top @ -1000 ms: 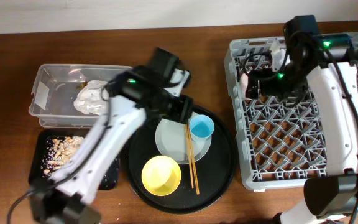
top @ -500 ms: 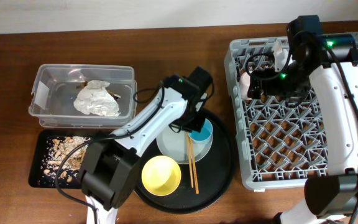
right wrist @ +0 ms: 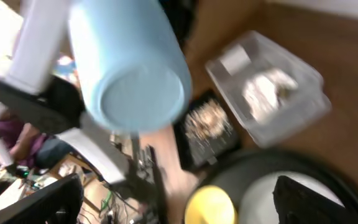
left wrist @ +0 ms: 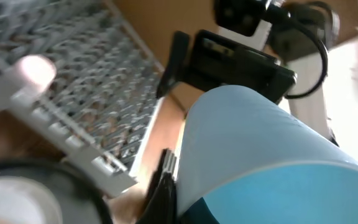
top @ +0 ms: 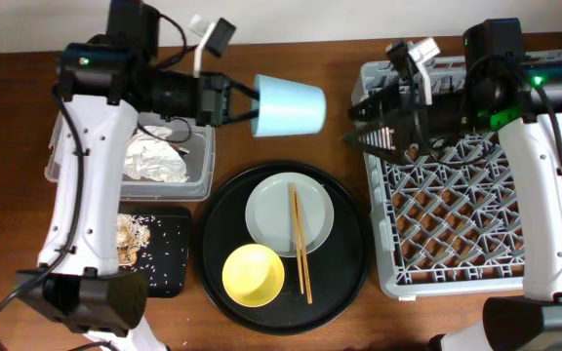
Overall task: Sort waste into correct bins and load items into the dishwasher rack
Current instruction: 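Pass the blue cup from the left gripper to the right gripper, then place the blue cup in the dish rack with the right gripper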
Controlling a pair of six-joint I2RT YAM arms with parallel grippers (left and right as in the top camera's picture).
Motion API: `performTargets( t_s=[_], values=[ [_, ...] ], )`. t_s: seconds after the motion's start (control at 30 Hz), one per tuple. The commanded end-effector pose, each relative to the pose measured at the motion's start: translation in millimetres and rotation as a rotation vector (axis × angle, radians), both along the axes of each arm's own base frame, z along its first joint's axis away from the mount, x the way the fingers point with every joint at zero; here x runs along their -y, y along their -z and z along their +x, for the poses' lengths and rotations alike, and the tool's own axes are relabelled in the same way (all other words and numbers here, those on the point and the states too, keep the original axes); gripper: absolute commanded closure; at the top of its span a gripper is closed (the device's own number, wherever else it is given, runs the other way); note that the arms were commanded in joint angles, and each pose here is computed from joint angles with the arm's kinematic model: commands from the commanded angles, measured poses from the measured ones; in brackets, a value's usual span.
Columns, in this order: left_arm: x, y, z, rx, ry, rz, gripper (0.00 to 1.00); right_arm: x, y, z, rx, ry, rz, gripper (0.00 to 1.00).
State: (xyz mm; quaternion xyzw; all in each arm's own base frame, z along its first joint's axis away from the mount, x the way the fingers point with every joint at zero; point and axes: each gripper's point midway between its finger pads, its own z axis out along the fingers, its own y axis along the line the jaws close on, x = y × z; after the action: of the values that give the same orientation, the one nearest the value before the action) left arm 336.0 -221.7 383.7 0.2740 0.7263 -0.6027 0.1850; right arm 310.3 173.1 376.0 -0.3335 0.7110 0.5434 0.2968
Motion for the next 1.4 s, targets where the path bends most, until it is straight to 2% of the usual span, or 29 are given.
performTargets(
  t_s=[0.0, 0.17, 0.47, 0.53, 0.6, 0.77, 0.8, 0.83, 0.87, 0.9, 0.93, 1.1, 1.13, 1.23, 1.37],
  values=[
    [30.1, -17.2, -20.6, 0.093, 0.133, -0.105, 1.0, -11.6, -28.1, -15.9, 0.101, -0.085, 0.128, 0.01],
    [44.5, -12.5, -21.1, 0.118, 0.146, -0.067, 1.0, -29.2, -29.3, -27.5, 0.104, -0.148, 0.136, 0.0],
    [44.2, -12.3, -21.9, 0.111, 0.146, -0.066, 1.0, -31.3, -37.5, -20.2, 0.219, -0.167, 0.164, 0.25],
    [44.2, -12.2, -21.8, 0.111, 0.145, -0.066, 1.0, -31.4, -37.7, -19.9, 0.224, -0.167, 0.164, 0.27],
    [44.2, -12.2, -21.8, 0.111, 0.145, -0.066, 1.0, -31.4, -37.5, -19.5, 0.227, -0.167, 0.162, 0.36],
    [44.2, -12.2, -21.8, 0.111, 0.145, -0.066, 1.0, -30.8, -29.0, -15.4, 0.218, -0.145, 0.11, 0.37],
    [44.2, -11.4, -21.2, 0.113, 0.143, -0.061, 0.99, -30.6, -27.5, -14.6, 0.218, -0.142, 0.101, 0.38],
    [44.0, -7.8, -18.9, 0.118, 0.131, -0.039, 0.89, -30.3, -24.8, -13.2, 0.219, -0.135, 0.084, 0.38],
    [43.3, -3.0, -15.5, 0.126, 0.115, -0.01, 0.76, -29.1, -17.2, -9.4, 0.207, -0.115, 0.038, 0.39],
    [36.7, 9.1, -3.6, 0.133, 0.061, 0.066, 0.6, -23.1, 4.5, 2.6, 0.134, -0.037, -0.095, 0.41],
    [28.8, 18.2, 6.6, 0.118, 0.007, 0.126, 0.58, -17.3, 17.8, 10.2, 0.084, 0.02, -0.177, 0.43],
    [-22.0, 57.2, 46.4, 0.017, -0.249, 0.383, 0.54, 28.3, 73.3, 36.4, -0.142, 0.333, -0.54, 0.45],
    [-32.6, 67.0, 50.0, -0.009, -0.294, 0.446, 0.51, 44.0, 85.3, 37.9, -0.198, 0.414, -0.628, 0.46],
    [-58.3, 92.5, 49.5, -0.057, -0.371, 0.628, 0.49, 94.4, 113.1, 28.8, -0.367, 0.65, -0.883, 0.46],
    [-64.3, 99.2, 44.4, -0.085, -0.376, 0.673, 0.48, 140.0, 128.4, 3.8, -0.516, 0.839, -1.11, 0.46]
  ],
)
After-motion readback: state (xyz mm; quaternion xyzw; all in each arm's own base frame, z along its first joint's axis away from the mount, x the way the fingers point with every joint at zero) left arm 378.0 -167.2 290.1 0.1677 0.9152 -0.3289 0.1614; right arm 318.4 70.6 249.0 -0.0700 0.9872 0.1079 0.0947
